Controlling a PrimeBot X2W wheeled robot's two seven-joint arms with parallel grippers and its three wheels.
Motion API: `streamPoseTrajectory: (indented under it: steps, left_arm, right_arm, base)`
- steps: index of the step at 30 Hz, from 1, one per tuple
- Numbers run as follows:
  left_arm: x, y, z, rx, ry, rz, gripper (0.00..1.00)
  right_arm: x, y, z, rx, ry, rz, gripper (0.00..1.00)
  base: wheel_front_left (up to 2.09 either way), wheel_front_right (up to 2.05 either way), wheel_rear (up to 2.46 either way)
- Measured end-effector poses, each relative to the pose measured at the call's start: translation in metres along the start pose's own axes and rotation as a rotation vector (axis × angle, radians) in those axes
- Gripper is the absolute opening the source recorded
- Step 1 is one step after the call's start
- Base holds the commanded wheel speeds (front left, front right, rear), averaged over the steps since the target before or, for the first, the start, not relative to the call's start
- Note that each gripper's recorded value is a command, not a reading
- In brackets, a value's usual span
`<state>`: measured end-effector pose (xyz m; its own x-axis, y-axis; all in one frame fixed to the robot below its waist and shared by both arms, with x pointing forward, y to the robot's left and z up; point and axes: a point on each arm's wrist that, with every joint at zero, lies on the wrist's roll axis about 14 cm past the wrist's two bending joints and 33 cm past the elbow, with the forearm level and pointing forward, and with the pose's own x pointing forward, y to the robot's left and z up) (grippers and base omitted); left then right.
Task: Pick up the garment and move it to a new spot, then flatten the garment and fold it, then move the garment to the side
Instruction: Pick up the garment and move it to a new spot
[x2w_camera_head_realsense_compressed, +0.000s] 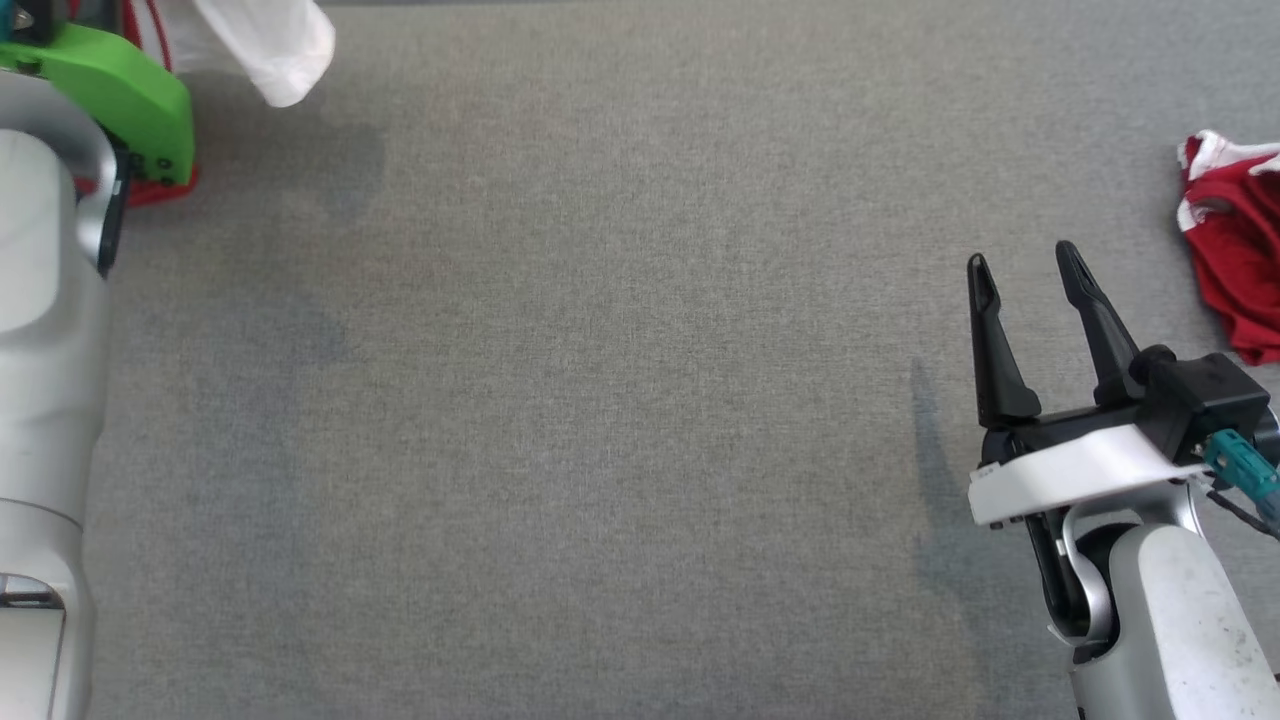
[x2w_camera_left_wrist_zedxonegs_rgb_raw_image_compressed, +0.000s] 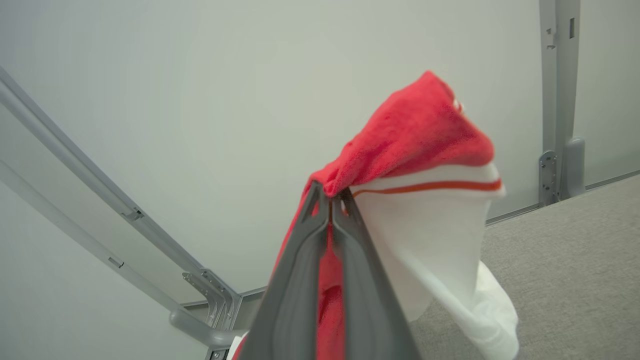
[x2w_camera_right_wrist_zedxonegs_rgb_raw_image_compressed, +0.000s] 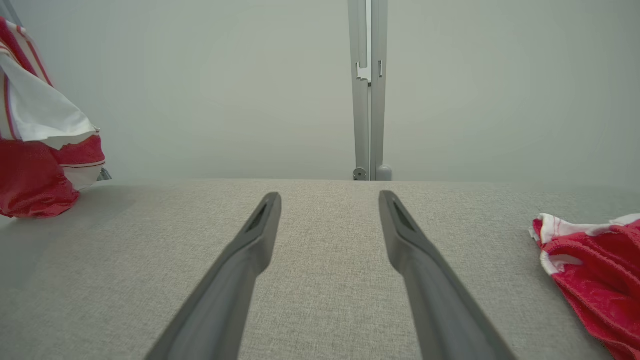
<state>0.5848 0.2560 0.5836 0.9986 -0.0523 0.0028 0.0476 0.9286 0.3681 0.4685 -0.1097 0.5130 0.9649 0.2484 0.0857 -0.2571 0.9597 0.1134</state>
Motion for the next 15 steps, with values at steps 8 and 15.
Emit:
streamPoseTrajectory:
  steps: [8,15]
  left_arm:
    - [-0.018,-0.064,0.143,0.014,-0.345,-0.173,0.0]
    - [-0.062,-0.159,0.247,-0.113,-0.613,-0.417,0.0]
  right_arm:
    - [-0.038,-0.019,0.035,-0.002,-0.074,-0.078,1.0]
    - [-0.073,-0.046,0.051,-0.007,-0.113,-0.177,1.0]
  base:
    - [0.0,0.0,0.0]
    - [0.0,0.0,0.0]
